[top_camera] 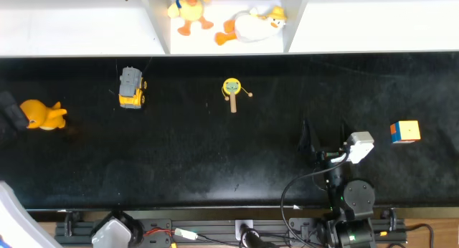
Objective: Store Toys
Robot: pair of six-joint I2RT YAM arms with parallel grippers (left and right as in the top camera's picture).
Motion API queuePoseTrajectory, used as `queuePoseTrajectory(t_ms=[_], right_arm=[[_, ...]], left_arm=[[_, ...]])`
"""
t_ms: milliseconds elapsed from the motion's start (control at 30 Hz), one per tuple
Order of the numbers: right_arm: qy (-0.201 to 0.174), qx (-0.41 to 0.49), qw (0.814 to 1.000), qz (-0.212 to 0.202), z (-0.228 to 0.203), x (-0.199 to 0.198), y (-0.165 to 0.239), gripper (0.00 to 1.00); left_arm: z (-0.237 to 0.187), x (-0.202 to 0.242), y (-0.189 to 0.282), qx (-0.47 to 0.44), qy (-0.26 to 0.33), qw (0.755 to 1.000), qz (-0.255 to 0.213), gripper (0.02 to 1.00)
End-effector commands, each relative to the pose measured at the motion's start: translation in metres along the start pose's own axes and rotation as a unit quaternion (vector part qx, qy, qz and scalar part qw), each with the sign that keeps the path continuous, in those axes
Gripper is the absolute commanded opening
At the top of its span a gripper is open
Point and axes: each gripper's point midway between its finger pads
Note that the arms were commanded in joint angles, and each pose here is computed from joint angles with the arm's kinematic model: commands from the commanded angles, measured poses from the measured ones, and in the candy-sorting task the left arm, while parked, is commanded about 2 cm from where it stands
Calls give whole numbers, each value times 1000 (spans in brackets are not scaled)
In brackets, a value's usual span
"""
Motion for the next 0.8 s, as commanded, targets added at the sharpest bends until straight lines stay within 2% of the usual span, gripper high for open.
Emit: queuePoseTrajectory(t_ms=[33,400,800], right_arm=[[4,-1,1000,-1,-3,-1,0,993],[4,-1,1000,-1,-3,-1,0,996],[4,-1,1000,-1,-3,-1,0,996]], left_arm=[[-4,-4,-32,26,-24,999,-38,998],[-52,-16,-101,89,-39,993,-70,998],[-84,-41,-143,39,-71,989,-126,998]])
Point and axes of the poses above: each gripper's point midway between its finger pads, its own y axis back along the fingers, its own x axis along the line the jaws close on, z = x × y, and after that the axes turned 9 degrees about -y, right-handed
